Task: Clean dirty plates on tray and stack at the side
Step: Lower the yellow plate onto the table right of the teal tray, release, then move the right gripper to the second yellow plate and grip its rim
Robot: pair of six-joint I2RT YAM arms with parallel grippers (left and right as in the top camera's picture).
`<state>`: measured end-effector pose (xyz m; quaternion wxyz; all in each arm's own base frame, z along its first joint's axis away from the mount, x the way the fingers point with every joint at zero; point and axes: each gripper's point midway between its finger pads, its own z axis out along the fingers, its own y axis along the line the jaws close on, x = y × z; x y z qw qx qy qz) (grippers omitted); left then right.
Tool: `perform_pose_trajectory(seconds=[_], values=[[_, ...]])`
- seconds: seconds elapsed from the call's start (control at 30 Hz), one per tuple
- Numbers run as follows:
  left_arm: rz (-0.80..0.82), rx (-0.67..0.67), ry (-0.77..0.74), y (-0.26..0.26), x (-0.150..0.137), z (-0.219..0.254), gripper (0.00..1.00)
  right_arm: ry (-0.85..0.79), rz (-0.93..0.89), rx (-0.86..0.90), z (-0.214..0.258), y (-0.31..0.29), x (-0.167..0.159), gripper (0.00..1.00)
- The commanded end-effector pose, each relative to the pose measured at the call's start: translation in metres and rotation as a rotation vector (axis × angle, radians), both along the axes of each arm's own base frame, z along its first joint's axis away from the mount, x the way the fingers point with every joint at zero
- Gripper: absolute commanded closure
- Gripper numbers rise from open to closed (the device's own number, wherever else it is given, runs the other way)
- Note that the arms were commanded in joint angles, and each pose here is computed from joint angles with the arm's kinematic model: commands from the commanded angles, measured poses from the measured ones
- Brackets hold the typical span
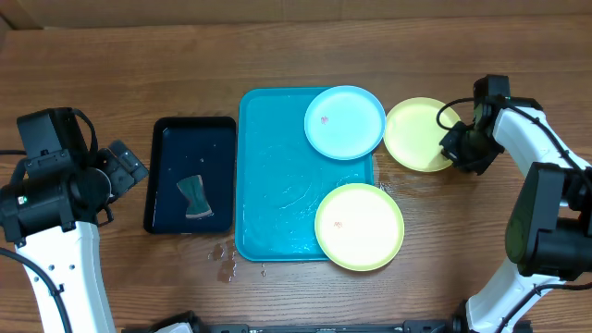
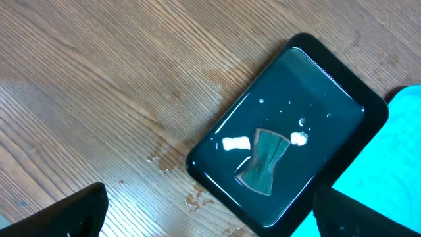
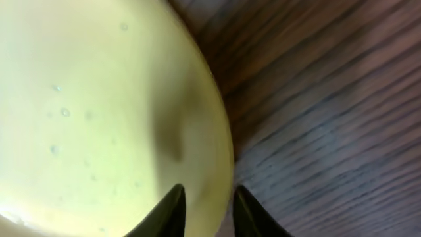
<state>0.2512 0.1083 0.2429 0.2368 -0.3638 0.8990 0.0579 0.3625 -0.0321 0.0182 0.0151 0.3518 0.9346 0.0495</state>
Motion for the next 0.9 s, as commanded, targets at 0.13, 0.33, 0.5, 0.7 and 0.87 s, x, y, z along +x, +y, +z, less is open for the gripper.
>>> perform_pose_trajectory(seconds=[0.13,0.33,0.5,0.7,0.87], values=[[0.022,0.007,-0.021,0.003,0.002,0.007,0.0,-0.048,0.241,0.081,0.085,0.015,0.004,0.71],[0.022,0.007,-0.021,0.003,0.002,0.007,0.0,0.094,0.385,0.154,0.12,0.046,-0.051,0.63],[0.022,0.007,-0.021,0.003,0.002,0.007,0.0,0.21,0.443,0.178,0.109,0.067,-0.08,0.63],[0.022,0.007,-0.021,0.003,0.002,0.007,0.0,0.311,0.526,0.18,0.078,0.096,-0.109,0.64],[0.022,0.007,-0.021,0.003,0.002,0.007,0.0,0.348,0.542,0.168,0.049,0.109,-0.127,0.63]])
